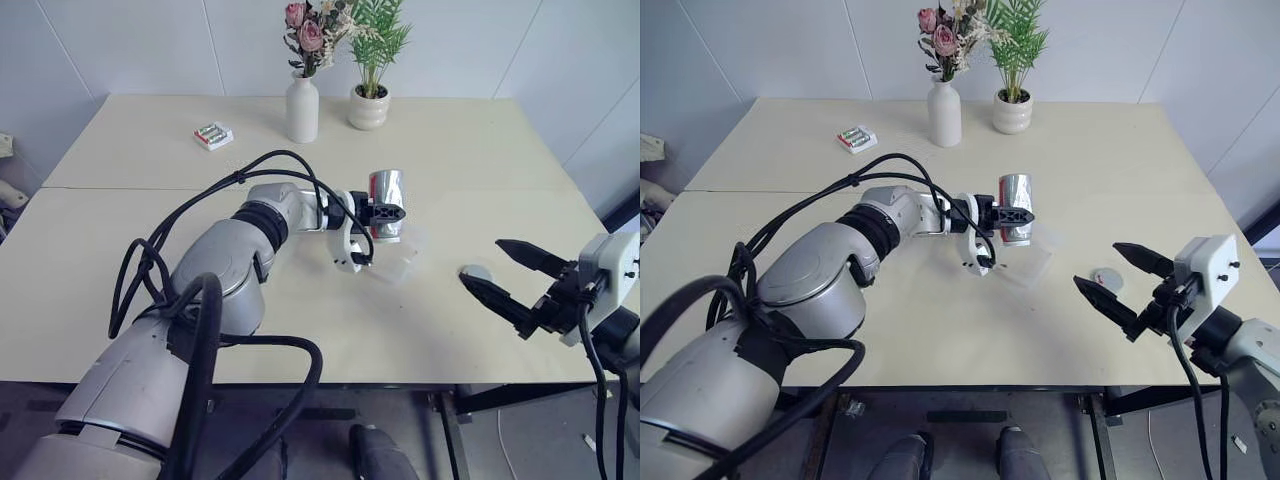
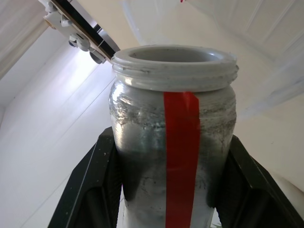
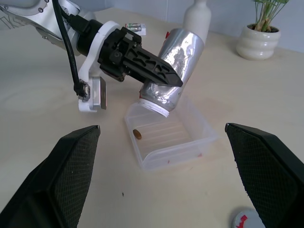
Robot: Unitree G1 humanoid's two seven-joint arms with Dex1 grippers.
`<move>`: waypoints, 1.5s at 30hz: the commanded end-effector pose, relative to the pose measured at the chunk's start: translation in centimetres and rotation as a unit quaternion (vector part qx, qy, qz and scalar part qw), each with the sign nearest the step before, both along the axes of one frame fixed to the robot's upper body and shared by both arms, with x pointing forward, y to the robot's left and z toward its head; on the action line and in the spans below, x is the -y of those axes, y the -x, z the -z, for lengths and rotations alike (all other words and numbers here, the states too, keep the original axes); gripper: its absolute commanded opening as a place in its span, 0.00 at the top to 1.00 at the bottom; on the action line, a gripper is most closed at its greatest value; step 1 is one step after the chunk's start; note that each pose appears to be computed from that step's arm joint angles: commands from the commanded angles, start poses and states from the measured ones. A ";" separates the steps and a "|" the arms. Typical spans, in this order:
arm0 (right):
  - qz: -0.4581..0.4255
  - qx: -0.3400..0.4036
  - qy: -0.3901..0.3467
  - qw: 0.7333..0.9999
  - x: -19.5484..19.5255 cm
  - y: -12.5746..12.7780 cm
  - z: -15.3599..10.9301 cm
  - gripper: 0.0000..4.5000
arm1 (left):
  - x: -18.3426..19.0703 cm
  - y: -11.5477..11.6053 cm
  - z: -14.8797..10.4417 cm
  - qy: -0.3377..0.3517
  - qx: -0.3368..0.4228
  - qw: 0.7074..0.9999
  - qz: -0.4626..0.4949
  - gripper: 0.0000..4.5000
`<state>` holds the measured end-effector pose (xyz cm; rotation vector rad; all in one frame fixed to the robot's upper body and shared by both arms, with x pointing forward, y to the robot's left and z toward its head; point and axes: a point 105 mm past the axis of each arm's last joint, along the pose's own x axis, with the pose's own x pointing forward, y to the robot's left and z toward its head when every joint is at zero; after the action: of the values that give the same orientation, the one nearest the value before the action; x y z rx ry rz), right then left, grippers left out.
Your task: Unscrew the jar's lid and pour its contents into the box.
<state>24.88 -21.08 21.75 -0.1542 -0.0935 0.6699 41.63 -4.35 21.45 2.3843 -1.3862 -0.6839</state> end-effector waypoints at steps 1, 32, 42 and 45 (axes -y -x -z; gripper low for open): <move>-0.014 0.018 -0.002 1.000 -0.7 0.1 -0.9 0.01 | 1.0 0.1 -2.5 0.025 0.012 1.000 -0.002 0.54; -0.263 0.059 0.044 0.962 -8.7 -2.2 -4.4 0.01 | -24.3 -3.1 -2.9 0.713 -0.609 0.333 -0.101 0.54; -0.299 0.051 0.042 0.952 -10.1 -2.0 -4.0 0.01 | -33.3 -0.8 1.5 0.813 -0.482 0.280 -0.165 0.54; -0.301 0.047 0.043 0.952 -10.1 -1.9 -3.7 0.01 | -34.9 -0.4 2.2 0.837 -0.457 0.256 -0.159 0.54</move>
<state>27.30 -11.03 24.84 -0.2188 -0.1701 1.2685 42.50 29.27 17.98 0.1092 -0.1825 -0.0768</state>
